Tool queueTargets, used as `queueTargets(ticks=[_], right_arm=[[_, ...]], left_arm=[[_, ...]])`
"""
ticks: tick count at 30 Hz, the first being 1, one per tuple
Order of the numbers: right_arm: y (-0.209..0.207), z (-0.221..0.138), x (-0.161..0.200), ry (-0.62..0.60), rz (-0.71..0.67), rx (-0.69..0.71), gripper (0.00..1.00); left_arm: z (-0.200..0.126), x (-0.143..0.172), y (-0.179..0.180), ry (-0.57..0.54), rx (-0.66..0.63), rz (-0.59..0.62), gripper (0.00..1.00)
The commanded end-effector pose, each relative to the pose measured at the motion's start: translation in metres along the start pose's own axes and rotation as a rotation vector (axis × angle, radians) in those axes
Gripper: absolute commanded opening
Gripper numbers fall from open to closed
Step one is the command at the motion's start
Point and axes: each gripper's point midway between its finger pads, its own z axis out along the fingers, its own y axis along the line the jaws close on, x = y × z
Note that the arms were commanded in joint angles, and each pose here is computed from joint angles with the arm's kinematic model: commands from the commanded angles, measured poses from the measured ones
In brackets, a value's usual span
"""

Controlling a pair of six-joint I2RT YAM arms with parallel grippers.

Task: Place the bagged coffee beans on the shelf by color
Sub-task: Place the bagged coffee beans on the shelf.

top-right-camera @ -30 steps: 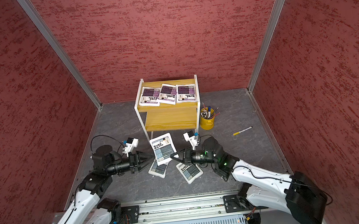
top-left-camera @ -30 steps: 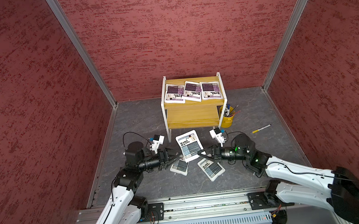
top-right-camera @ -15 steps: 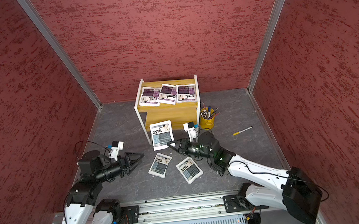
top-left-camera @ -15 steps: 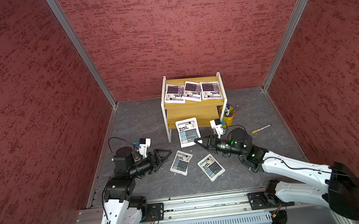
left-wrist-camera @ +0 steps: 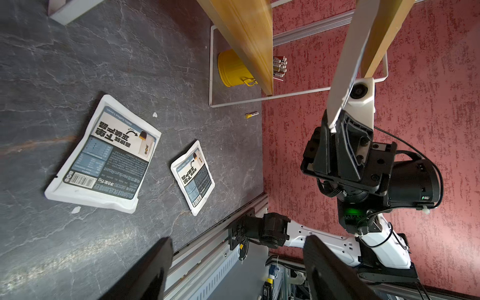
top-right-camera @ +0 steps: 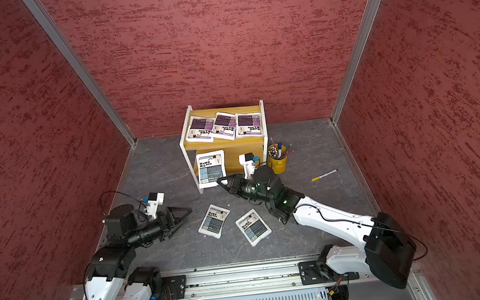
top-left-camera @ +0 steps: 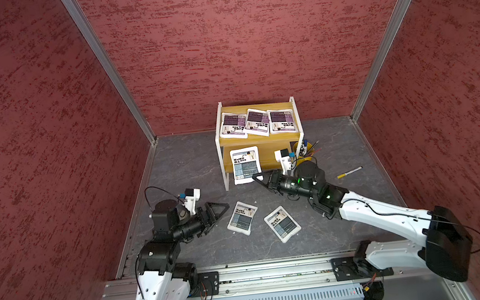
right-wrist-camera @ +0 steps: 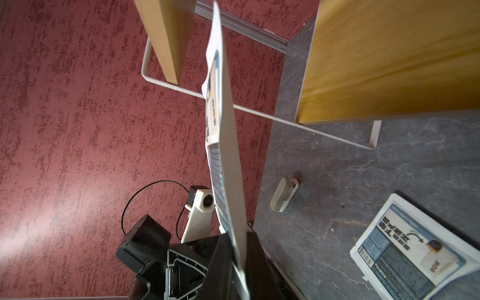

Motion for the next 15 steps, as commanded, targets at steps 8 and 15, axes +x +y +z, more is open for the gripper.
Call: queueTargets(ticks=[8, 15], right_arm=[[-0.002, 0.022, -0.023, -0.077, 0.002, 0.079, 0.02], [-0.019, 0.037, -0.027, -0.102, 0.055, 0.123, 0.01]], left_arm=[[-0.005, 0.000, -0.001, -0.017, -0.003, 0.025, 0.84], [-0.005, 0.001, 0.000, -0.015, -0.006, 0.024, 0.84]])
